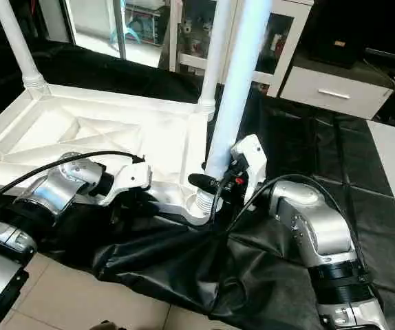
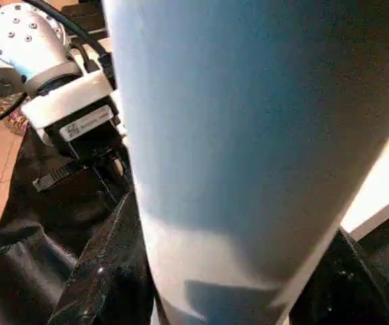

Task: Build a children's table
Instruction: Insert table leg to table base

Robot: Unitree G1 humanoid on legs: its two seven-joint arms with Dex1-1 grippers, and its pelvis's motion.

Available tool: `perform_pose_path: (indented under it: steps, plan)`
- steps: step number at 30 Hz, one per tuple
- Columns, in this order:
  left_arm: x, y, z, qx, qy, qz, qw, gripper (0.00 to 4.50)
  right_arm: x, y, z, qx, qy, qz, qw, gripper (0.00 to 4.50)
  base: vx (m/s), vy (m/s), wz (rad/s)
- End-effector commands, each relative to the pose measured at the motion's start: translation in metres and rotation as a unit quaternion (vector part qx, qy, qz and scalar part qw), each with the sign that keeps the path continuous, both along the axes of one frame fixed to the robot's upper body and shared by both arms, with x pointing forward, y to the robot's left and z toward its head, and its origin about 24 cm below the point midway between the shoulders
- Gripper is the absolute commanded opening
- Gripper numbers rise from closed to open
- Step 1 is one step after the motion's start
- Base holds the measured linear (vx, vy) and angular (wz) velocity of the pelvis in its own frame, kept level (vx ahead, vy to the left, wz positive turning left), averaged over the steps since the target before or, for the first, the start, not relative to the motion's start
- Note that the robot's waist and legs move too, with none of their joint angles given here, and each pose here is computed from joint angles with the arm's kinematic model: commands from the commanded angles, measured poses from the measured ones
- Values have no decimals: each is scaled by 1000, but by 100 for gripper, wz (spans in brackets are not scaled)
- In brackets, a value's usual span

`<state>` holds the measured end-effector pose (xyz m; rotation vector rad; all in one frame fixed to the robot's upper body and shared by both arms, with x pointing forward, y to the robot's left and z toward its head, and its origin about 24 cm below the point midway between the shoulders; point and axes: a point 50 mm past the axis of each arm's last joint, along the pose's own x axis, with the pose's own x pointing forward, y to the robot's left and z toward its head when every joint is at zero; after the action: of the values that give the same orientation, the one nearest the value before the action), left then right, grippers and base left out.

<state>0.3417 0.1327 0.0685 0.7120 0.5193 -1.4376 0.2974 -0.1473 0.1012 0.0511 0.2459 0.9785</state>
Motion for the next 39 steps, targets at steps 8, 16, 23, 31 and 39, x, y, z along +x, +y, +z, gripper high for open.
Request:
perform_pose_path:
  steps: [8, 16, 23, 31, 39]
  plan:
    - [-14, -4, -15, -9, 39, -5, 999, 0, 3, 6, 4, -1, -18, -18, 1000, 187, 0, 0, 0]
    - [-20, -17, -17, -71, 45, 13, 996, 0, 2, 10, -3, -22, -25, -13, 999, 187, 0, 0, 0]
    - [-17, -16, -12, -90, 23, 38, 995, 0, -2, 12, -12, -31, -14, -13, 999, 187, 0, 0, 0]
    - [-18, -15, -13, -82, 23, 34, 996, 0, -3, 10, -20, -36, 0, -19, 999, 187, 0, 0, 0]
    - [-17, -16, -12, -88, 19, 35, 995, 0, 0, 12, -24, -14, 9, -32, 999, 187, 0, 0, 0]
